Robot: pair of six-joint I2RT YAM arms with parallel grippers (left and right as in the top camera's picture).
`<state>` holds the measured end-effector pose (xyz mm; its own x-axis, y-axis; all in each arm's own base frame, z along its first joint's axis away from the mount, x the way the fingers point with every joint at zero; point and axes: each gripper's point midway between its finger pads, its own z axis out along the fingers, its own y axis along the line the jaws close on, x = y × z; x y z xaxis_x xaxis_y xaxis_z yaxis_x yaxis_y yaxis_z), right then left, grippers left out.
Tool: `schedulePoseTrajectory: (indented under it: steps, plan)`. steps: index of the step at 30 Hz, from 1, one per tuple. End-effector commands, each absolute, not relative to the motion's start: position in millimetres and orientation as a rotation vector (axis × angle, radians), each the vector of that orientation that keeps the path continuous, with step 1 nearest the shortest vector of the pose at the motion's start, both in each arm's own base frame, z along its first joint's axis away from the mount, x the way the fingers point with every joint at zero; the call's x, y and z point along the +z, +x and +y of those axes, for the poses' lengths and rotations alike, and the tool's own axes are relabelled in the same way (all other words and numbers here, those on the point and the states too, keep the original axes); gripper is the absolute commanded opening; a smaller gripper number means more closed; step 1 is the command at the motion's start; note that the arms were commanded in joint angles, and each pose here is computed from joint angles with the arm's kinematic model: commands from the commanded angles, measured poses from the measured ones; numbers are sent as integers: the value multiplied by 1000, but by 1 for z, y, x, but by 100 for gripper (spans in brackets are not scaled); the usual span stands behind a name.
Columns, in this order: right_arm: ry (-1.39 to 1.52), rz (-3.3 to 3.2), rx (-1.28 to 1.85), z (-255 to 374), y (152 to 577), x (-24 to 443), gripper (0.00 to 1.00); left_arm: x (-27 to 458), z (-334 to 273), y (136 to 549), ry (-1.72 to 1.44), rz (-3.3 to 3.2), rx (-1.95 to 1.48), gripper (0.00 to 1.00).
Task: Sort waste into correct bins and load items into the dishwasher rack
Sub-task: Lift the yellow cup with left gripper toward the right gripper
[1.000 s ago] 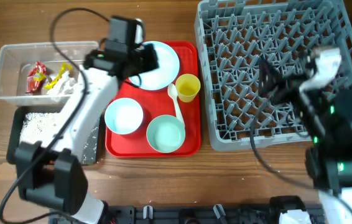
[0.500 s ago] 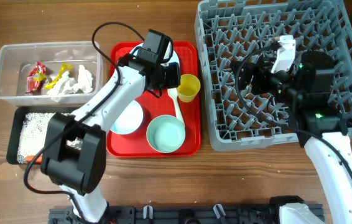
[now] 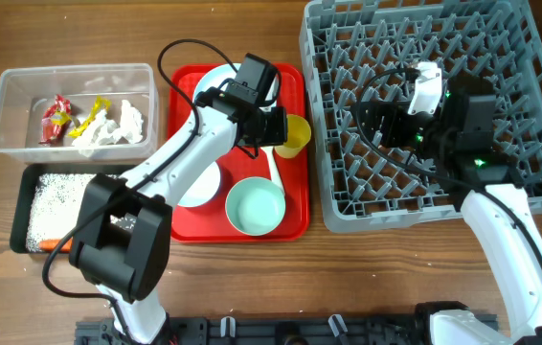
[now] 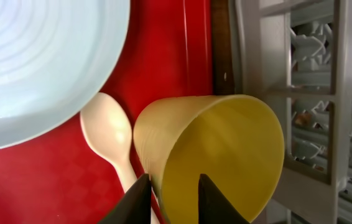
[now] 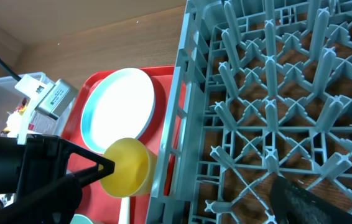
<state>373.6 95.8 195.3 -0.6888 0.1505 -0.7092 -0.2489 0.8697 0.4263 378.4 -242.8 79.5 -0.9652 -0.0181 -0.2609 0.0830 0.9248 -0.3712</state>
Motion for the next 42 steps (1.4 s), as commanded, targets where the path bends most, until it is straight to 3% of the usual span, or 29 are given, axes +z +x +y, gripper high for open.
schedulePoseTrajectory:
  steps: [1, 6, 8, 15, 19, 22, 27, 31, 35, 42]
  plan:
    - [-75, 2231, 632, 96, 378, 200, 100, 55, -235, 373, 22, 2880, -492, 24]
    - [-72, 2242, 633, 96, 376, 198, 100, 43, -233, 373, -4, 2904, -475, 15]
    - [-70, 2249, 633, 96, 375, 197, 100, 44, -233, 375, -6, 2894, -468, 4]
    - [-90, 2233, 637, 97, 376, 199, 99, 66, -210, 395, -32, 2822, -462, 4]
    - [-398, 2081, 845, 135, 362, 226, 93, 130, -186, 416, 1, 2667, -657, 4]
    - [-519, 1977, 964, 152, 352, 245, 87, 195, -175, 425, 87, 2461, -984, 4]
    - [-649, 1842, 1089, 167, 340, 267, 88, 283, -160, 413, 348, 2065, -1500, 4]
    - [-832, 1661, 1214, 182, 326, 285, 91, 293, -161, 404, 426, 1998, -1593, 4]
    - [-857, 1645, 1258, 185, 334, 273, 95, 314, -184, 386, 627, 1869, -1683, 4]
    - [-1009, 1449, 1293, 190, 334, 283, 94, 308, -216, 375, 723, 1856, -1733, 4]
